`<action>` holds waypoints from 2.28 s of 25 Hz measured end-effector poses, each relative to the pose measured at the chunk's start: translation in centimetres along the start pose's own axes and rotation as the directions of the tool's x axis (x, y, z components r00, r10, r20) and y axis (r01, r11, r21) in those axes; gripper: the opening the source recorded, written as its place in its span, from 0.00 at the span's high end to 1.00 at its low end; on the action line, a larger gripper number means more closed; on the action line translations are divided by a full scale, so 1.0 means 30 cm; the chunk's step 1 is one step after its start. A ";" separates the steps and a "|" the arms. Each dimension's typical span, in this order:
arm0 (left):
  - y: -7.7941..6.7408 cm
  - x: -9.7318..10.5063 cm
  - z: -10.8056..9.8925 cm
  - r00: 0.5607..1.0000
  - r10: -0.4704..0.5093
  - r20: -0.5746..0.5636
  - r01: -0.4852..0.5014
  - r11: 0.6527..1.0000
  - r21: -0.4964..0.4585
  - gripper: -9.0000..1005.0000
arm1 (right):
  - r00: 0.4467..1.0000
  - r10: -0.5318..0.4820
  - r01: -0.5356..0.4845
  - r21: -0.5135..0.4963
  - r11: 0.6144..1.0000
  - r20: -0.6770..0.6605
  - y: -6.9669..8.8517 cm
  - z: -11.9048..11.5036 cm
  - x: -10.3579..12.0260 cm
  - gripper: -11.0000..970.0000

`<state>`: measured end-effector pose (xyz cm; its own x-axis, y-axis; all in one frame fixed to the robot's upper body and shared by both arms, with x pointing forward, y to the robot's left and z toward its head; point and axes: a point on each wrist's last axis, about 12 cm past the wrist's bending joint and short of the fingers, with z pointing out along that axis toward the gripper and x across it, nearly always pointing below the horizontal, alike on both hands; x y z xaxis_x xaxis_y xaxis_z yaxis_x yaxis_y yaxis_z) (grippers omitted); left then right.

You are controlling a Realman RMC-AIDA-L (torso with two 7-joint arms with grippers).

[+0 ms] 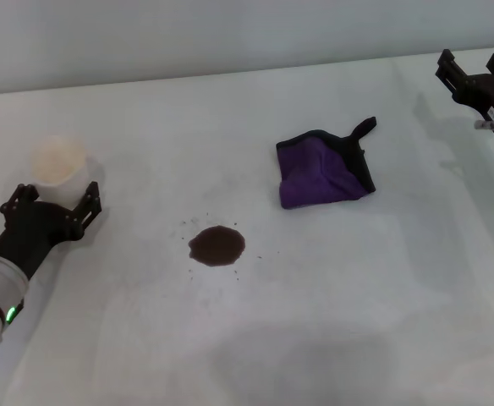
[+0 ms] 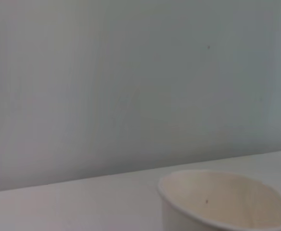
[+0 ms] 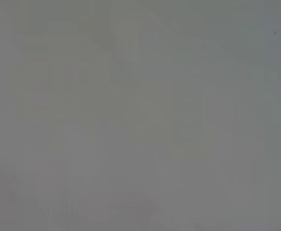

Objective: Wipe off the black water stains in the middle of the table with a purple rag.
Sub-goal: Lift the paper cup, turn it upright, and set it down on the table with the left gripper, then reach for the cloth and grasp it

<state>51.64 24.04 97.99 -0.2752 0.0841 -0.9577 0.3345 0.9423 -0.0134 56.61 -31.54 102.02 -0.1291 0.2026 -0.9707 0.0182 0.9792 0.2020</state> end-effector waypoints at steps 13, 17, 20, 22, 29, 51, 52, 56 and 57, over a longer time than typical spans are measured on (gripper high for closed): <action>-0.017 0.027 -0.046 1.000 -0.022 0.022 0.021 1.000 0.012 0.17 | 1.000 0.001 -0.001 0.007 1.000 0.000 -0.010 -0.012 0.006 0.11; -0.016 0.037 -0.059 0.999 -0.031 0.018 0.031 0.999 0.008 0.16 | 1.000 0.001 -0.001 0.008 1.000 0.000 -0.012 -0.015 0.007 0.11; -0.024 0.049 -0.075 0.999 -0.047 0.017 0.047 0.999 0.007 0.13 | 1.000 0.001 -0.001 0.008 1.000 0.000 -0.012 -0.015 0.007 0.11; -0.032 0.062 -0.090 0.998 -0.063 0.012 0.063 0.998 0.005 0.11 | 1.000 0.001 -0.001 0.008 1.000 0.003 -0.013 -0.015 0.006 0.11; -0.048 0.108 -0.151 0.993 -0.116 -0.002 0.116 0.993 -0.017 0.11 | 1.000 -0.003 0.003 0.012 1.000 0.008 -0.021 -0.018 0.003 0.11; 0.023 0.117 -0.323 0.933 -0.256 0.252 0.306 0.934 -0.186 0.11 | 0.767 -0.545 0.282 -0.585 0.760 -0.339 0.220 0.138 -0.312 0.11; 0.025 0.111 -0.313 0.934 -0.253 0.251 0.303 0.935 -0.183 0.11 | 0.724 -0.586 0.312 -0.585 0.748 -0.364 0.251 0.134 -0.330 0.11; 0.026 0.092 -0.281 0.936 -0.245 0.255 0.291 0.942 -0.166 0.11 | 0.520 -0.725 0.463 -0.564 0.684 -0.452 0.322 0.104 -0.358 0.11; 0.030 0.092 -0.281 0.937 -0.241 0.254 0.288 0.943 -0.168 0.11 | 0.491 -0.743 0.488 -0.562 0.667 -0.456 0.337 0.098 -0.361 0.11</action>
<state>43.58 27.84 97.77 -0.1092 -0.2303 -0.9670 0.0847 0.9671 -0.2399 61.10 -23.82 114.18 -0.5288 -0.6317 -0.5669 -0.6084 0.7478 -0.2658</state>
